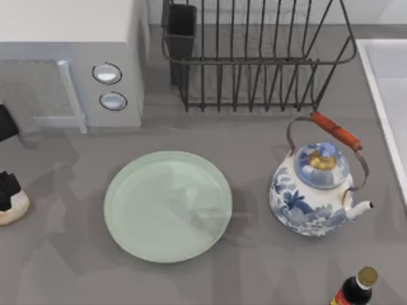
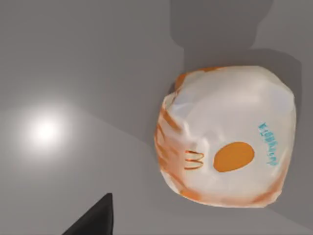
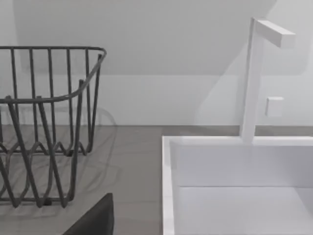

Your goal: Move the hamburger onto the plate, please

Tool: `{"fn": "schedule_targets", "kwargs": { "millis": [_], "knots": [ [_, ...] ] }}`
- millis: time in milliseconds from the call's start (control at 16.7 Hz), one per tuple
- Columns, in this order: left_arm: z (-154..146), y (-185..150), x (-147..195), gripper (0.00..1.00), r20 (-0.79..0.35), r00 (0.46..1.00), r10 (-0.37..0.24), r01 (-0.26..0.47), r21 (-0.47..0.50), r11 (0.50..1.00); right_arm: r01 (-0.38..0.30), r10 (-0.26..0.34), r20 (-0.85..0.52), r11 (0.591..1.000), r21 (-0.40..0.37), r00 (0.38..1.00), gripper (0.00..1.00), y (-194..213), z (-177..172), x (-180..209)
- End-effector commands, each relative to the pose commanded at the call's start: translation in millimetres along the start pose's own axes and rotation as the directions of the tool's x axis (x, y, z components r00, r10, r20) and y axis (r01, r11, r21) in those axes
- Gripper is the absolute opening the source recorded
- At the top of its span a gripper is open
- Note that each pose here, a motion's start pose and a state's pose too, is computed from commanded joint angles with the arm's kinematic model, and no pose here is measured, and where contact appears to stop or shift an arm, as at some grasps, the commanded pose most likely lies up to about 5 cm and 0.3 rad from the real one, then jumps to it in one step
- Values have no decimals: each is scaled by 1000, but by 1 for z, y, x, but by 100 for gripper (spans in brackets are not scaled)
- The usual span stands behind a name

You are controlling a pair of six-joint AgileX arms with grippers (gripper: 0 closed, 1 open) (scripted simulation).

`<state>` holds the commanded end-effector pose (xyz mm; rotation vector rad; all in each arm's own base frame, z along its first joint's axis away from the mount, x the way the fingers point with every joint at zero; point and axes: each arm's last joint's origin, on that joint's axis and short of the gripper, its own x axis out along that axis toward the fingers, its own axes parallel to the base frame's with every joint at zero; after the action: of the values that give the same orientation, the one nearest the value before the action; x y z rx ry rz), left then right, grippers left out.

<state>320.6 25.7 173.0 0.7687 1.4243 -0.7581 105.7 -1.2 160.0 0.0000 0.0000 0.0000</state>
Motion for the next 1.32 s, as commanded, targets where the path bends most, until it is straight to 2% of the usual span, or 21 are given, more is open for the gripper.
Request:
{"fn": "schedule_targets", "kwargs": {
  "millis": [540, 960, 1320],
  "knots": [
    [-2, 0, 7, 100, -4, 1000, -7, 7, 11, 1000, 0, 0, 0, 1000, 0, 1000, 100, 0, 0, 0],
    [-4, -1, 73, 100, -8, 1000, -14, 14, 11, 1000, 0, 0, 0, 1000, 0, 1000, 100, 0, 0, 0],
    [1, 2, 81, 100, -5, 1000, -9, 9, 10, 1000, 0, 0, 0, 1000, 0, 1000, 100, 0, 0, 0]
  ]
}}
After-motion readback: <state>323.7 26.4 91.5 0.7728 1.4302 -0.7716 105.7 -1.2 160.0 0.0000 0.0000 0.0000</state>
